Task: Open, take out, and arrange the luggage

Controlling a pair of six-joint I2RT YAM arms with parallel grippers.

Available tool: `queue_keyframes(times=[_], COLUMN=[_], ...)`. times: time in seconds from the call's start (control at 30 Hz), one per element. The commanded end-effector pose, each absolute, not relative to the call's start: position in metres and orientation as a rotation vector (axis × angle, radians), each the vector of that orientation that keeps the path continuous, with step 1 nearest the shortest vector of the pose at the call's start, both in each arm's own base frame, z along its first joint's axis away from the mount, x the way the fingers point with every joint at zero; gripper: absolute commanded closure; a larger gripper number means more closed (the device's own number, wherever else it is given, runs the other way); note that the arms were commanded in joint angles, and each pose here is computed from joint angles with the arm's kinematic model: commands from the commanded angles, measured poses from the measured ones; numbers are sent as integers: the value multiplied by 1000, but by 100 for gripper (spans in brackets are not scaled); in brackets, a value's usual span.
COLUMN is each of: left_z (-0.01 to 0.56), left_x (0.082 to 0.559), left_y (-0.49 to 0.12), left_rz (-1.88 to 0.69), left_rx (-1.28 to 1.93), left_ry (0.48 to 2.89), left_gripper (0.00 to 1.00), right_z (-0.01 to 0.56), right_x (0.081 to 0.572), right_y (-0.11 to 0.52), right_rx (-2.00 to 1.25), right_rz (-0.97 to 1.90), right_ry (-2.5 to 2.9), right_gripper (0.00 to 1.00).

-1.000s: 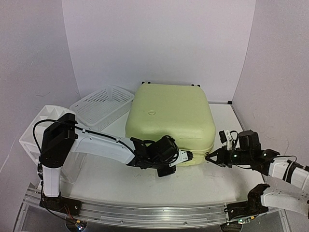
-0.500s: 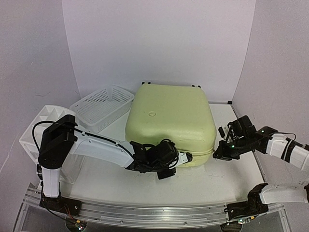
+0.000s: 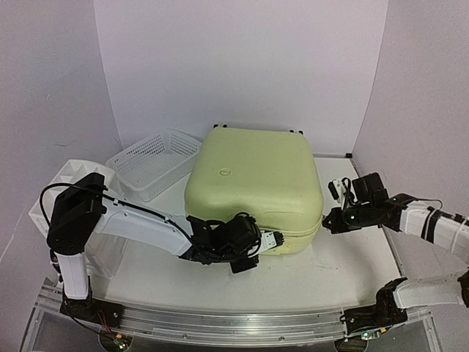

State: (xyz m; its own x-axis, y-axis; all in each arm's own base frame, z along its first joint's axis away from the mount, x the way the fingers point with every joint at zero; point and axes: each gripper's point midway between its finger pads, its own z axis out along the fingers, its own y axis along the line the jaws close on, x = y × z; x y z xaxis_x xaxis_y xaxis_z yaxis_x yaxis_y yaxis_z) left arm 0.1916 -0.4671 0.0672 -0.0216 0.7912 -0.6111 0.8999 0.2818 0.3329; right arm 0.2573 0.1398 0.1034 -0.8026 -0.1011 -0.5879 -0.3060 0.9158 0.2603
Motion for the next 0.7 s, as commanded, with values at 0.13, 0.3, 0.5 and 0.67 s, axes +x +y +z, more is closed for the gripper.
queue_keyframes(times=[0.13,0.3,0.5,0.67], left_z=[91,95,119,186], left_x=[237,233,196,161], left_y=[-403,-406,-442,-458], left_rz=[18,-14,-284,-622], left_rx=[1212,1237,1395,1378], left_ry=[2011,2003,2001,1972], left_gripper=[100,100,76,24], right_z=[101,92,90,112], right_x=[341,351,341,307], right_y=[123,124,86,71], right_rx=[-300,-358,-115,56], right_rz=[612,587,358,313], right_ry=[2364,2391,2573,2682], right_gripper=[100,93,48,2])
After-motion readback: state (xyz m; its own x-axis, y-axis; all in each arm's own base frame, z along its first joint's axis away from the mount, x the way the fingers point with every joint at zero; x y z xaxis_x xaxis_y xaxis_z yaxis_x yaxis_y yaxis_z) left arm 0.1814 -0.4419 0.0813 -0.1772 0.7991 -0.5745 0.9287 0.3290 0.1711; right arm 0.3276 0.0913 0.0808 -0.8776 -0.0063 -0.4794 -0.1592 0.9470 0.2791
